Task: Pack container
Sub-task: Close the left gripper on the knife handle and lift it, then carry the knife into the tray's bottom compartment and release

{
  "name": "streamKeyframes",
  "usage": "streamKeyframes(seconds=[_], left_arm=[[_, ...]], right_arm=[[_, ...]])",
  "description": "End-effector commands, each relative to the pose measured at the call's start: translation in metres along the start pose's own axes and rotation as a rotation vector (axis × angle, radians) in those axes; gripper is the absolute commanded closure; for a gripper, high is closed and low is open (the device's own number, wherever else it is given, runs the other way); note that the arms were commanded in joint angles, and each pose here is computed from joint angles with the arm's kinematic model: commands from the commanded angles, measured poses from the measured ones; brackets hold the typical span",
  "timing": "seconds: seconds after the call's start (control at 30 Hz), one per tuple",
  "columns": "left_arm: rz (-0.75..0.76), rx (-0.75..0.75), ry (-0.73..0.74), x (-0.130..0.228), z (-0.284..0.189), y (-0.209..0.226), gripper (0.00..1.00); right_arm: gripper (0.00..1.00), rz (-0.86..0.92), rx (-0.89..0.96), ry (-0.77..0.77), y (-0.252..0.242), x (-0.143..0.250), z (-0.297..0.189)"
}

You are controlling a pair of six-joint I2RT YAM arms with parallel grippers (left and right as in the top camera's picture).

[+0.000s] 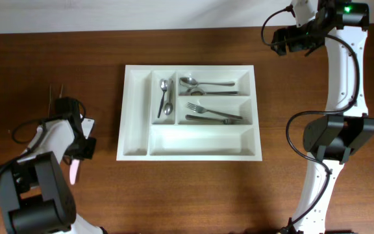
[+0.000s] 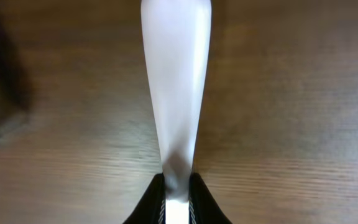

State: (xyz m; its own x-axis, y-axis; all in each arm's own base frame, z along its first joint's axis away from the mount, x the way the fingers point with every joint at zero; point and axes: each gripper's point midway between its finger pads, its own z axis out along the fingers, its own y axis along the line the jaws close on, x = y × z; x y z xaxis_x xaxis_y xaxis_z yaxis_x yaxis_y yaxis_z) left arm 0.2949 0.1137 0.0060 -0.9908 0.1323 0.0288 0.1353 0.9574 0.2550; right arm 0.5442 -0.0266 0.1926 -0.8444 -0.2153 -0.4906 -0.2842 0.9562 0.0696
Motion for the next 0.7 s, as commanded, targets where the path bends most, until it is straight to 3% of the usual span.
streamKeyframes(seconds=[0.0, 0.23, 0.67], left_arm=[[-0.019, -0.048, -0.08, -0.036, -0.032, 0.025, 0.98], [0.017, -0.013, -0.167, -0.071, -0.083, 0.022, 0.98], [0.291, 0.249, -0.355, -0.117, -0.137, -0.099, 0.98]], right_arm=[[0.01, 0.0, 0.019, -0.037, 0.0, -0.008, -0.017], [0.01, 0.0, 0.019, -0.037, 0.0, -0.008, -0.017], [0.01, 0.0, 0.019, -0.037, 0.0, -0.008, -0.017]])
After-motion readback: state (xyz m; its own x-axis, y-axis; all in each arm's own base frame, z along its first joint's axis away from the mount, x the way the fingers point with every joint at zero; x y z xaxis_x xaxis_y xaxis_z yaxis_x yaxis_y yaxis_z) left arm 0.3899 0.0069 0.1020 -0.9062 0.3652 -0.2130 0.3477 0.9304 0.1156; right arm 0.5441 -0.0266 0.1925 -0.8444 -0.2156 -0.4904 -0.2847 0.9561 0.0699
